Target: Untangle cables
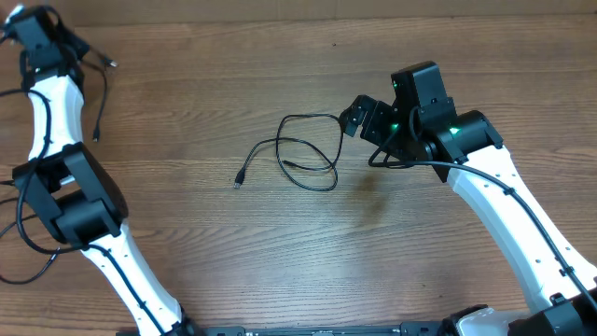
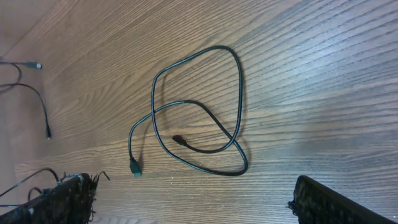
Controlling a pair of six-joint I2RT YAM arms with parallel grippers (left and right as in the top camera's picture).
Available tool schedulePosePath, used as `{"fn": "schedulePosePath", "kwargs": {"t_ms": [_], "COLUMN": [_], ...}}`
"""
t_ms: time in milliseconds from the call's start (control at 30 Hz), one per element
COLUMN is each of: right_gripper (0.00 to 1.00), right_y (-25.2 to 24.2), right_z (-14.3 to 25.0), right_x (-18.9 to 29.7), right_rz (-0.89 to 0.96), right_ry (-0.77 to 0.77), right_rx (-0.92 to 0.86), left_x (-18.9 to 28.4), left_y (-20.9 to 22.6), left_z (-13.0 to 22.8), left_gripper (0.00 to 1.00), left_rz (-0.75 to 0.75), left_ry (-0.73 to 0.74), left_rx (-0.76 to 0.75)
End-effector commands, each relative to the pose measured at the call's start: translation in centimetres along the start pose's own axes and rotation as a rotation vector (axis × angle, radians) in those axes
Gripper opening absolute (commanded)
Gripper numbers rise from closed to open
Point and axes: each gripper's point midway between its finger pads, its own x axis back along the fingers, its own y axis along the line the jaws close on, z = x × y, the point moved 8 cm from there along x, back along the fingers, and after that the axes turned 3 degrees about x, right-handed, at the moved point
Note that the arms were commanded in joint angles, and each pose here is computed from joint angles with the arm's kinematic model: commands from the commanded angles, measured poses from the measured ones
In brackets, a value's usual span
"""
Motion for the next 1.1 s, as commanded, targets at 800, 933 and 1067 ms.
{"fn": "schedulePosePath", "kwargs": {"t_ms": [800, 933, 1067], "right_gripper": [1.0, 1.0, 1.0], "right_y": [0.1, 0.1, 0.1], "right_z": [-0.6, -0.6, -0.6], "right_x": [0.4, 0.4, 0.4], "right_rz": [-0.005, -0.005, -0.005], "right_ry": [-0.024, -0.024, -0.024], "right_rx": [0.0, 0.0, 0.0], "left_x": [-1.7, 1.2, 4.9], "left_y": [8.7, 5.3, 1.3], "left_z": [-3.1, -5.4, -7.2], "left_gripper": [1.0, 1.0, 1.0], "left_rz": [-0.227, -0.012, 0.311], "left_ry": [0.183, 0.257, 0.356], "left_rx": [0.023, 0.049, 0.079]}}
